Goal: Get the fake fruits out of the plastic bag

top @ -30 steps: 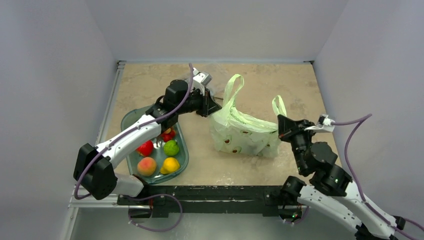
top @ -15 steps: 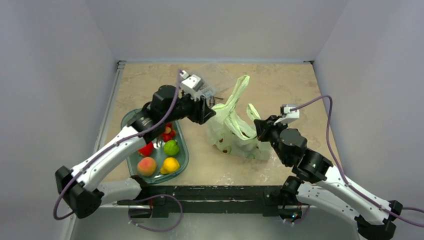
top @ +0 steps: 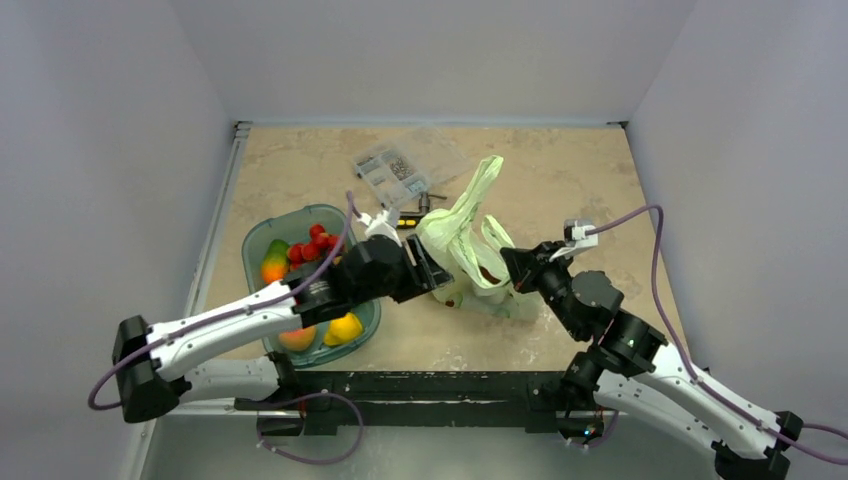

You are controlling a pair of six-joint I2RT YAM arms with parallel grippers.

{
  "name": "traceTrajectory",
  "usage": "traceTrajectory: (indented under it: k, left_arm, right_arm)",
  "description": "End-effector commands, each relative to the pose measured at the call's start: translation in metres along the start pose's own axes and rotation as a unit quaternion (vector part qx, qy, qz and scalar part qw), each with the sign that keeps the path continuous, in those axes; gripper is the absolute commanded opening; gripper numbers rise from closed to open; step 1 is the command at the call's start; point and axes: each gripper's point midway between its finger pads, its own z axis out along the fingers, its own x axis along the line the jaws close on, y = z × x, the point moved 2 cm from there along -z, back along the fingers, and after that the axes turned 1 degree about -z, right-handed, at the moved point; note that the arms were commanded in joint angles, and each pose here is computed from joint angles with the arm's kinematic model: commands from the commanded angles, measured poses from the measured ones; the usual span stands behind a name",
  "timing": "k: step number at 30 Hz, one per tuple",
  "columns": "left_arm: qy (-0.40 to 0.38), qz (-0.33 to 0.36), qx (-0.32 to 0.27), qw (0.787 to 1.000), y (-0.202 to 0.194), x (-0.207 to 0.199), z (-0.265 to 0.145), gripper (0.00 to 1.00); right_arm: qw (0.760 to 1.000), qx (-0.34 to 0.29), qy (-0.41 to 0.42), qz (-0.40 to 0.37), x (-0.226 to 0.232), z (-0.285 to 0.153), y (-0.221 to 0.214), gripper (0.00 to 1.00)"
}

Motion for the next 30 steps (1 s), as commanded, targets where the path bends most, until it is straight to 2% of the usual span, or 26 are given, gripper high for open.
traceTrajectory:
  k: [1,5,9,14,19,21,23,27,30]
  left_arm:
    - [0.014,-0.159,-0.036,0.986,-0.018,-0.031,0.022,0.54]
    - [-0.001,-0.216,-0.031,0.976,-0.033,-0.041,0.055,0.54]
    - [-0.016,-0.207,-0.049,0.977,-0.035,-0.051,0.068,0.56]
    - [-0.029,-0.172,-0.091,0.981,-0.028,-0.056,0.058,0.60]
    - [-0.030,-0.172,-0.120,0.977,-0.020,-0.041,0.040,0.62]
    - [-0.021,-0.181,-0.131,0.974,-0.016,-0.037,0.037,0.69]
    - [-0.023,-0.183,-0.140,0.973,-0.012,-0.042,0.038,0.70]
    - [-0.027,-0.170,-0.142,0.975,-0.010,-0.055,0.045,0.69]
    - [-0.007,-0.172,-0.131,0.976,-0.018,-0.047,0.053,0.68]
  right_arm:
    - [0.998,-0.016,0.043,0.036,0.015,-0.005,0.009,0.00]
    - [0.998,-0.014,0.050,0.039,0.018,-0.005,0.009,0.00]
    - [0.997,-0.003,0.067,0.039,0.023,-0.005,0.004,0.00]
    - [0.997,-0.001,0.062,0.041,0.020,-0.007,0.003,0.00]
    - [0.998,-0.002,0.048,0.039,0.015,-0.011,0.008,0.00]
    - [0.998,0.001,0.046,0.039,0.015,-0.012,0.008,0.00]
    - [0.998,0.003,0.050,0.041,0.017,-0.012,0.008,0.00]
    - [0.997,0.013,0.063,0.040,0.023,-0.013,0.009,0.00]
    - [0.997,0.019,0.062,0.035,0.026,-0.013,0.013,0.00]
